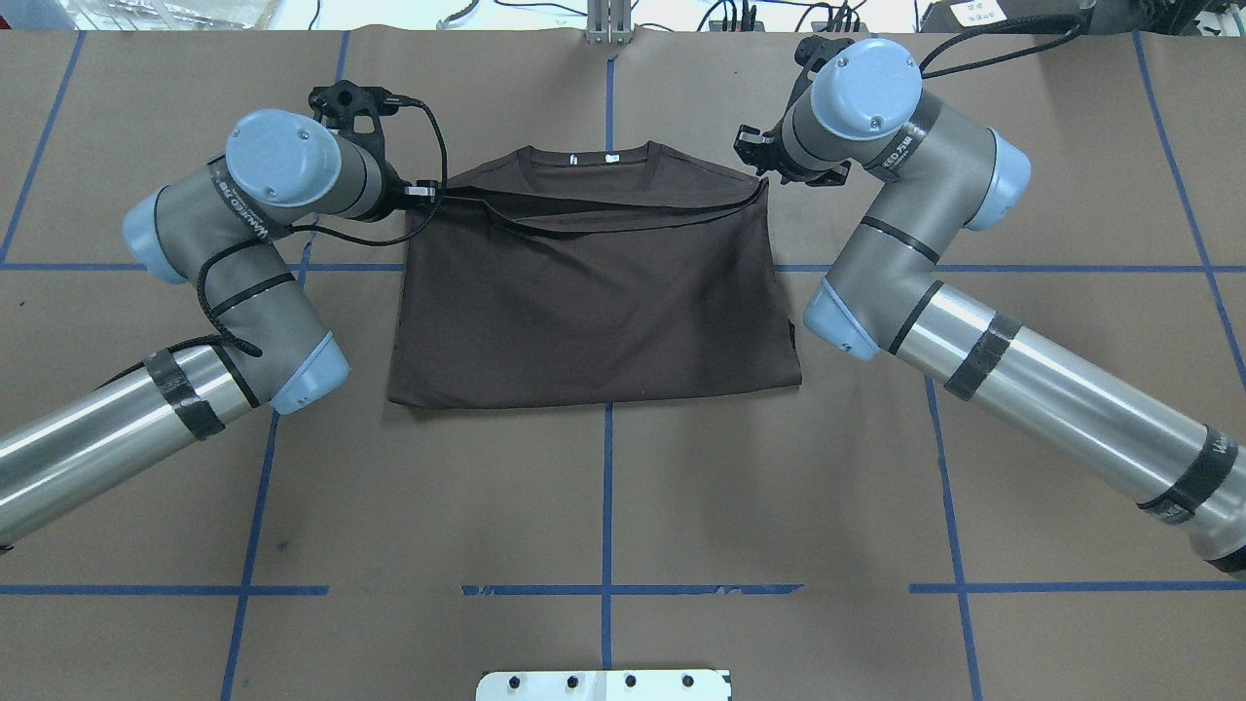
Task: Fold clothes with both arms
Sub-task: 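Release the hem and move the left gripper to the folded shirt's side edge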
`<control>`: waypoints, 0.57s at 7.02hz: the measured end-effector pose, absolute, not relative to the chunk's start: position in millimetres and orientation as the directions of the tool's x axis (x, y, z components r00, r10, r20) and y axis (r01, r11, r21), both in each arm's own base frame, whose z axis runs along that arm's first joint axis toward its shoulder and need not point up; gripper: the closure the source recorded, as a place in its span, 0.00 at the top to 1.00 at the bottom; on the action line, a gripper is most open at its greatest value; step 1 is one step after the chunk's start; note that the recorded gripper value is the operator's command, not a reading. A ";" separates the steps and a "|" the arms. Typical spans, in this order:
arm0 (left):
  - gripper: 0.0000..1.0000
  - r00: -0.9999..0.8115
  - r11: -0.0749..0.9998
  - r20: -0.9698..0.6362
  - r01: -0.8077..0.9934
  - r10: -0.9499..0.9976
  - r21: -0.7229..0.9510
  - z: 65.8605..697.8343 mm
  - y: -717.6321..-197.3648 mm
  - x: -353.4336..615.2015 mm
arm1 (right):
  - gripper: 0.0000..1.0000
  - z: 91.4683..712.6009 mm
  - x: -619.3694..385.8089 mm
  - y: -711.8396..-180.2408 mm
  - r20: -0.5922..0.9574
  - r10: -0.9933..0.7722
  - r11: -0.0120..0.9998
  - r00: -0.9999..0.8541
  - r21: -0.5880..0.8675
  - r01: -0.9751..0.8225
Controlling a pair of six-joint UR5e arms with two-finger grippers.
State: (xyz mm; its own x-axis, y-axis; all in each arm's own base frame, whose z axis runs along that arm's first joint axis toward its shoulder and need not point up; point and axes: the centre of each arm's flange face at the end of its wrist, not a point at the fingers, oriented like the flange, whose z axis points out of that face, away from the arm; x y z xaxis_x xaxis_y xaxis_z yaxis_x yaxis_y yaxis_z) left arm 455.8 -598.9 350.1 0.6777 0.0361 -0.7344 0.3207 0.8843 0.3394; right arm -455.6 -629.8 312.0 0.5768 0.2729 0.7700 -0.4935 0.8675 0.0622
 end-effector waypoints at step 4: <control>0.54 0.589 0.909 -0.797 0.248 0.133 0.335 361.2 -481.0 418.7 | 1.00 301.6 -429.2 -602.2 0.801 0.184 0.884 0.569 0.118 -0.452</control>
State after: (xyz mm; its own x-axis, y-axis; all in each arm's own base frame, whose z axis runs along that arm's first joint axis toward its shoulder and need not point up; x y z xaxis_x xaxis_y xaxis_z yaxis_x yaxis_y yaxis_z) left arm 418.7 -481.0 361.2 0.5892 0.1332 -0.7969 0.2477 0.9091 0.3351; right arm -429.2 -602.2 301.6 0.5692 0.1838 0.8014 -0.4522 0.8840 0.1184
